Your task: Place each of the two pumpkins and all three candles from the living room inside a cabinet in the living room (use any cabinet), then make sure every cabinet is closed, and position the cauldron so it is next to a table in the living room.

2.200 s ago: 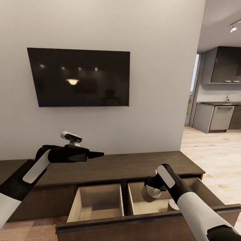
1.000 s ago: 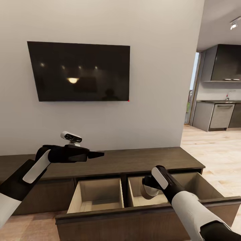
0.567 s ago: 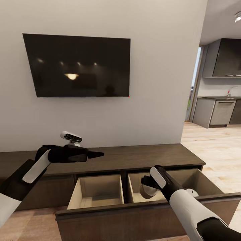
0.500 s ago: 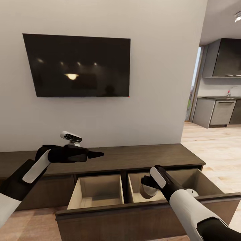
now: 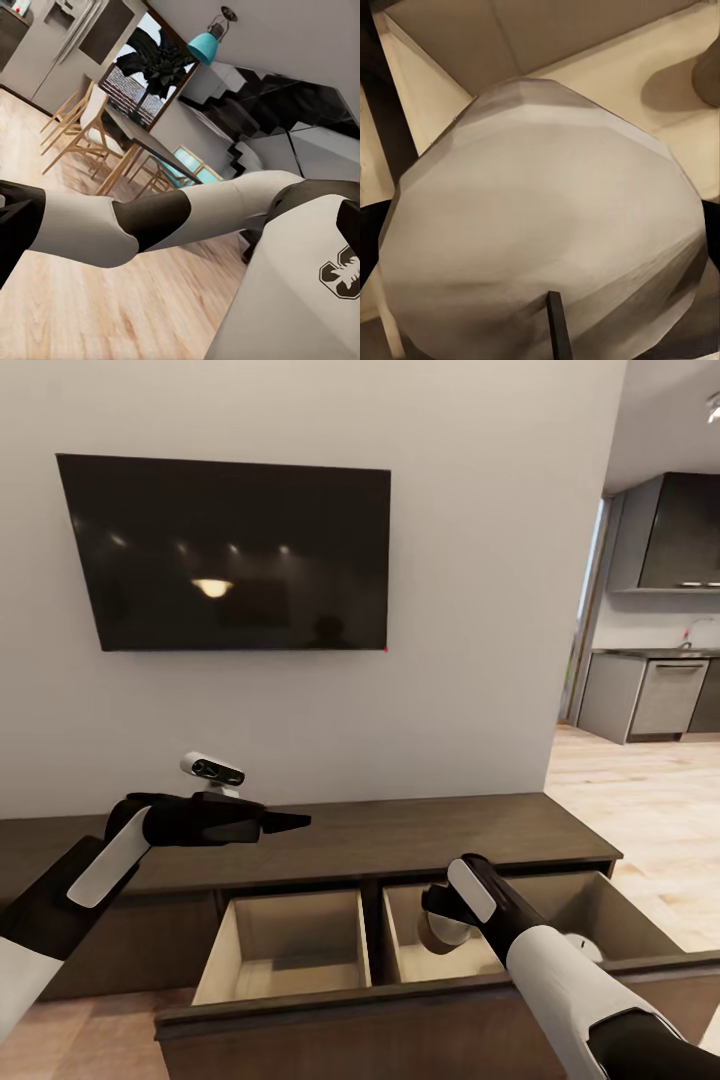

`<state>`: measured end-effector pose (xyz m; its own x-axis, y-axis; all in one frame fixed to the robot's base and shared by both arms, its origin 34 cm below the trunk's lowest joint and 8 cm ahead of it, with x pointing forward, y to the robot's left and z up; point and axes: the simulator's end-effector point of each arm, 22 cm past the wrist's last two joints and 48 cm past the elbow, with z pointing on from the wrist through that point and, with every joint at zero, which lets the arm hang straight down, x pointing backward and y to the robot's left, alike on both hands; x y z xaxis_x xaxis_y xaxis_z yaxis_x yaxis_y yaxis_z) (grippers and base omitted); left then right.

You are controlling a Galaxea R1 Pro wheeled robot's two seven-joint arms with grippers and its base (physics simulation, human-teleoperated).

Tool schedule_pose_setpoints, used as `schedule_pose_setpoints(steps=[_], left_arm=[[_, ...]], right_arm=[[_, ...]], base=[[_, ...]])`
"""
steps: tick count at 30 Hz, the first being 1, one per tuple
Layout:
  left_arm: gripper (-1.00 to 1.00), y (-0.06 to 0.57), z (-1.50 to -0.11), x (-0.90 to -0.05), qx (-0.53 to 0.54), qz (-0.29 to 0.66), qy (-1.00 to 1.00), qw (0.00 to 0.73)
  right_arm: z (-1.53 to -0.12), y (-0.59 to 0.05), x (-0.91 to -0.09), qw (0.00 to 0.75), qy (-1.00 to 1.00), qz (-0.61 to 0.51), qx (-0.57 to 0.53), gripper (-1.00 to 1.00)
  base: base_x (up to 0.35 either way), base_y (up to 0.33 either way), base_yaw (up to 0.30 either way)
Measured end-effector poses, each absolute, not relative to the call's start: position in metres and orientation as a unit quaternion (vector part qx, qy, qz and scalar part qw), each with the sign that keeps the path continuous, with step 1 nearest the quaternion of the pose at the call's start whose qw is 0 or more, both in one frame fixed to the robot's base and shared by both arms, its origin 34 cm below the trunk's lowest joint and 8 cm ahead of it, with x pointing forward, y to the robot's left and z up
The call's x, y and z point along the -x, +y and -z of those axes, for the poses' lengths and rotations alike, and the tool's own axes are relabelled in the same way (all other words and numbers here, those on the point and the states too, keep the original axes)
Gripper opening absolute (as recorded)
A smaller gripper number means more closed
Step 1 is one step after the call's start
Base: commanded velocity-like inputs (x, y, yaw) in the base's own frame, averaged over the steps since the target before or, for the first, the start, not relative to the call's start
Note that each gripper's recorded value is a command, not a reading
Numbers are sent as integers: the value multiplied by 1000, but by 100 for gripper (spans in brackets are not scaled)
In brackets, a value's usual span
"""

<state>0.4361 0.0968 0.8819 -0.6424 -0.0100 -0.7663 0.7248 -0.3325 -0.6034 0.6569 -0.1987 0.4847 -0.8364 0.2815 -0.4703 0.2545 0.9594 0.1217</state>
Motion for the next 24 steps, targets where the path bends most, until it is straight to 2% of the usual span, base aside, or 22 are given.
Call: schedule_pose_setpoints(steps=[15,24], left_arm=[[100,96,-882,-435,-344,741,521,248],[100,96,-882,-435,-344,741,521,248]], right_arm=[[-480,-203,-655,239,960,-20,-142,-100],[-477,-206,-653,234,961,-17,-144,-100]], base=[[43,-12,0],[132,0,0]])
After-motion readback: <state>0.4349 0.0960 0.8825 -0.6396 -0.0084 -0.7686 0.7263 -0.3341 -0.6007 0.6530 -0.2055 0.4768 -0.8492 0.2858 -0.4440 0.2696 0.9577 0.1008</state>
